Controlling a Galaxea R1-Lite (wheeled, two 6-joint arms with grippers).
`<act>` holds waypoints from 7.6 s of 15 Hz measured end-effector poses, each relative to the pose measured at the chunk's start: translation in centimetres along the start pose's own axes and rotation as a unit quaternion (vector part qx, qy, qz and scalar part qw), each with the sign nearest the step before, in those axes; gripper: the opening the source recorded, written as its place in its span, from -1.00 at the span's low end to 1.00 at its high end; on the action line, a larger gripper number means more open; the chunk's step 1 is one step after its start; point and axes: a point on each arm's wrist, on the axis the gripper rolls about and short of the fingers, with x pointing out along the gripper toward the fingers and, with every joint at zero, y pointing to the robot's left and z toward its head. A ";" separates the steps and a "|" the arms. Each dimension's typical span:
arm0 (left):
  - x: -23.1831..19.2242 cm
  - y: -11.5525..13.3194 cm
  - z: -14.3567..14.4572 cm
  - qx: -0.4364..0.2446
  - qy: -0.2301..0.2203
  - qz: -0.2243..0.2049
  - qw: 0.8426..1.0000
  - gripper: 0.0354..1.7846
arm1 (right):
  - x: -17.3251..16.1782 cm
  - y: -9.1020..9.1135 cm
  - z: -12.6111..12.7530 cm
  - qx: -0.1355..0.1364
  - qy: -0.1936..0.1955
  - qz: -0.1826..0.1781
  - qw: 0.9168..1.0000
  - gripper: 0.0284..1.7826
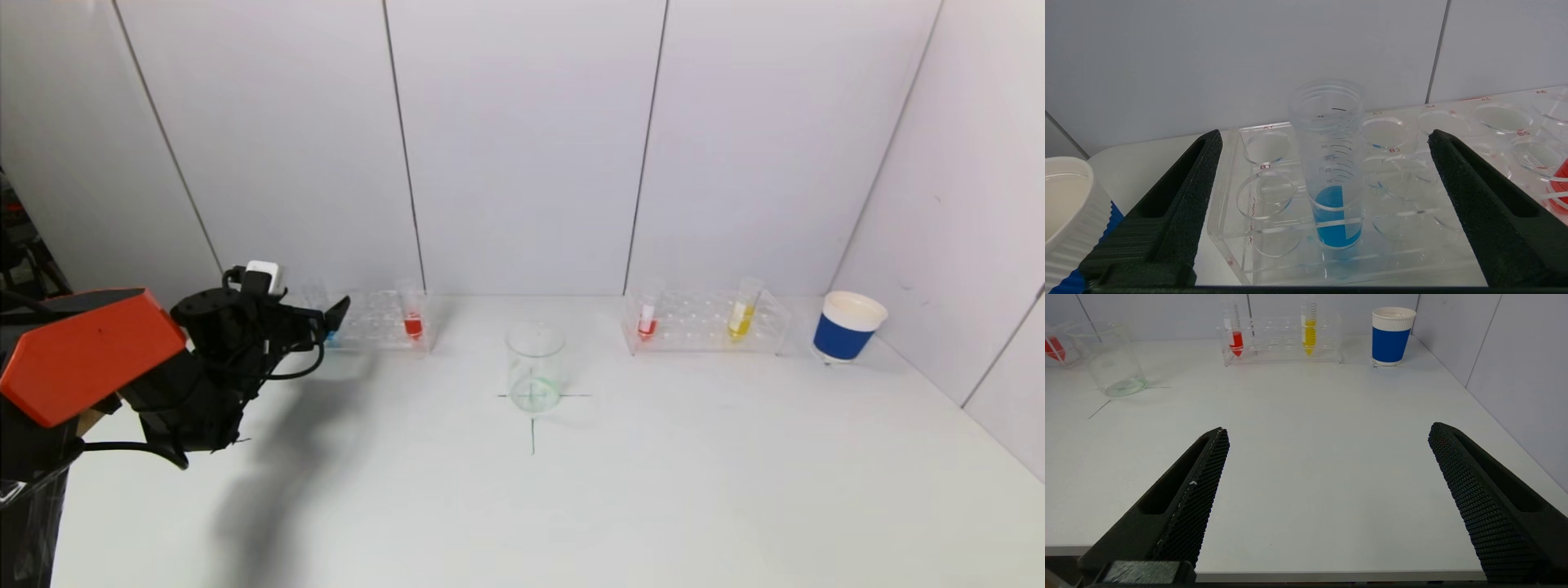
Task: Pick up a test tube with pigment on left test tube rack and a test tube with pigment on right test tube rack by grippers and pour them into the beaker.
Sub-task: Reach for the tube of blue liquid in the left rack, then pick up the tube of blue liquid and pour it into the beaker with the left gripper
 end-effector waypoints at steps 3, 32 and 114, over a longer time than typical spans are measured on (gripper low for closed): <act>0.1 -0.3 -0.1 0.000 0.001 -0.004 1.000 0.98 | 0.0 0.0 0.0 0.000 0.000 0.000 1.000 0.99; 0.7 -0.1 -0.2 -0.001 -0.002 0.005 1.000 -0.45 | 0.0 0.0 0.0 0.000 0.000 0.000 1.000 0.99; 2.1 -18.5 13.2 0.484 -0.274 -0.438 0.707 -0.53 | 0.0 0.0 0.0 0.000 0.000 0.000 1.000 0.99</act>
